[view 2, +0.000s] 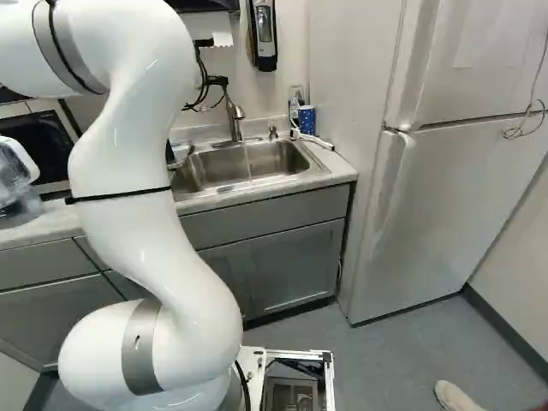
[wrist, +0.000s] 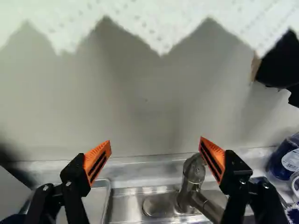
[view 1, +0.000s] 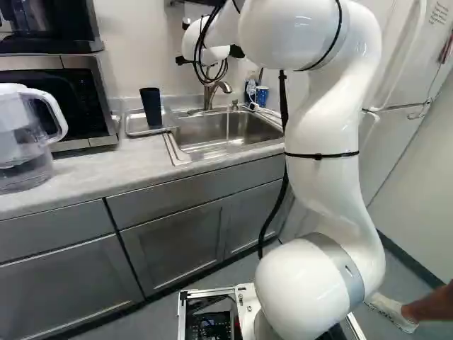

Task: Rinse the cup and place it in the tray

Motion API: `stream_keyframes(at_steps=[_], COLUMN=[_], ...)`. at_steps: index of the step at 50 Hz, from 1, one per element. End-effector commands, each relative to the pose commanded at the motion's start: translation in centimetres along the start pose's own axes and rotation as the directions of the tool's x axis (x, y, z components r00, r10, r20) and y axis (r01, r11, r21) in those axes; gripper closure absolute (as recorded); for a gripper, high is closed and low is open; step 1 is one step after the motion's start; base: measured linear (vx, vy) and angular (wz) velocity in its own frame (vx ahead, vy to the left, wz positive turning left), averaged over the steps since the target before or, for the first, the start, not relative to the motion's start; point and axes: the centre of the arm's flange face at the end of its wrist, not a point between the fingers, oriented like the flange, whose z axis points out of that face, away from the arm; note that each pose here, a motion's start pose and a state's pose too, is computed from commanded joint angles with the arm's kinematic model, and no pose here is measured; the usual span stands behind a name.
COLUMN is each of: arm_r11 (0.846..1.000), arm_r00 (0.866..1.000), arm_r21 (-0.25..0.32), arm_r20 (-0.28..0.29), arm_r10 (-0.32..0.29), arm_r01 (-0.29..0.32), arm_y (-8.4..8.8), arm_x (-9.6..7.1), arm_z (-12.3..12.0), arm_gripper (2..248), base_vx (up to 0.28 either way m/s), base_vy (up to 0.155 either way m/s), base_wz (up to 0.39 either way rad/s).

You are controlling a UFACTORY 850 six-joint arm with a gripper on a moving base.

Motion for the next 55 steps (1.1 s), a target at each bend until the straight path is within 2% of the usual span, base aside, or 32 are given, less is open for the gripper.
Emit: stream_keyframes(at_steps=[27, 55], arm_r11=[1.0, 0.998], arm_r00=[0.998, 0.996], arm_r21=[-0.023, -0.058], arm_r20=[0.067, 0.085], arm_r10=[0.007, 0.019], arm_r01=[-0.006, -0.014], arm_y=[1.6, 3.7], arm_x=[-0.9, -1.7], arm_z=[-3.7, -8.9], arm_gripper=[3, 3], base_vx=[0.0, 0.0], base_vy=[0.0, 0.0], base_wz=[0.0, 0.0])
